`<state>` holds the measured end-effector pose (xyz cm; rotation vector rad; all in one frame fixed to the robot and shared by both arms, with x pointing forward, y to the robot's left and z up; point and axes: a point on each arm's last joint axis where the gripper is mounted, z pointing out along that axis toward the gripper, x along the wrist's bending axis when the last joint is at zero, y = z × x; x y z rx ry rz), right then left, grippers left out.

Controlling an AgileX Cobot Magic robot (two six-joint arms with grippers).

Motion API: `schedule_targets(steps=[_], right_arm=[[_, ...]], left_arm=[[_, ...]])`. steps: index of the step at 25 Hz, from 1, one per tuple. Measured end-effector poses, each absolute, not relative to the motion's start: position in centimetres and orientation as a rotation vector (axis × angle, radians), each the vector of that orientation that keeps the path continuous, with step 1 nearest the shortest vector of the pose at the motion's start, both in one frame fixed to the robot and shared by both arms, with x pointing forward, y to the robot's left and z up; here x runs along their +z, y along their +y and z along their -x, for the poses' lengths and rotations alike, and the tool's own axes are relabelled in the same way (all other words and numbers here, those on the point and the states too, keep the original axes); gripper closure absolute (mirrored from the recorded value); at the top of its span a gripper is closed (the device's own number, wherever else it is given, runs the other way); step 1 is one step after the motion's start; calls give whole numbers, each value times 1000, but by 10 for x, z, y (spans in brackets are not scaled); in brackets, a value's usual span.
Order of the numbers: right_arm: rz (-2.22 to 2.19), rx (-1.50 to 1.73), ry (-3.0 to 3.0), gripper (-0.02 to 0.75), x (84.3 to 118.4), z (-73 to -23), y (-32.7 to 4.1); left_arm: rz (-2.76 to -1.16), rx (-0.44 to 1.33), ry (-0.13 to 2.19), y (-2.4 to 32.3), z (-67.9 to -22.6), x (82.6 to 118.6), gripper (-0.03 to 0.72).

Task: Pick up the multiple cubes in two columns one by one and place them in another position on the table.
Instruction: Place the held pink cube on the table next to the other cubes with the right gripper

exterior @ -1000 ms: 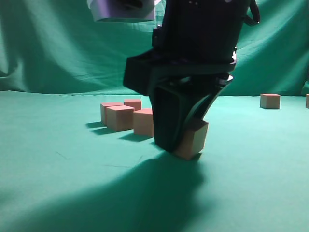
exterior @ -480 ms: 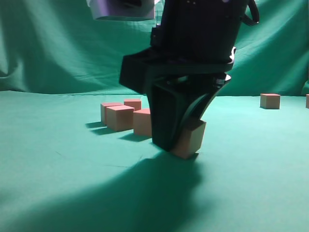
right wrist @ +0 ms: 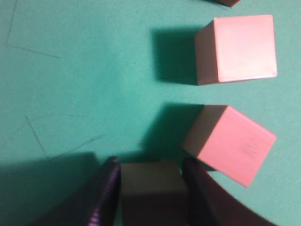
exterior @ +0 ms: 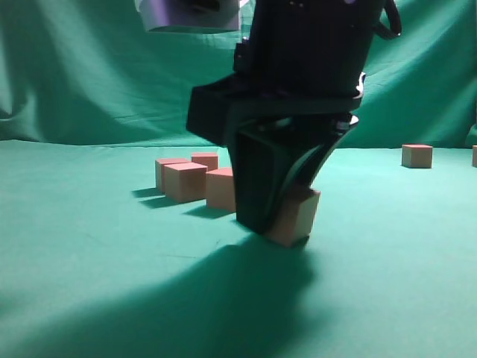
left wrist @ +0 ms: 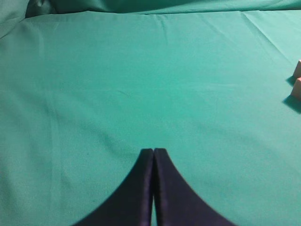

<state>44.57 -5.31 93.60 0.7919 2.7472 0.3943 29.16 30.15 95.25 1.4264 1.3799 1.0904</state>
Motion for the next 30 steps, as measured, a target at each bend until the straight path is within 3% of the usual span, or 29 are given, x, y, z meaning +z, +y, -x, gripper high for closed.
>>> schedule_targets(steps=[7,15,23,30], right_arm=[[-792,394,2747,204,936,-446,-53],[-798,393,2739,212,945,-444,-56],[-856,560,2622,212,1019,-427,-81],[-1066,460,2373,212,1078,-419,-125]], left_arm=[[-1426,1090,1380,301,-292,953,688],[-1426,1090,1380,301,-292,953,688],[-1426,1090,1380,301,-292,953,688],[-1426,1090,1380,301,-292,953,688]])
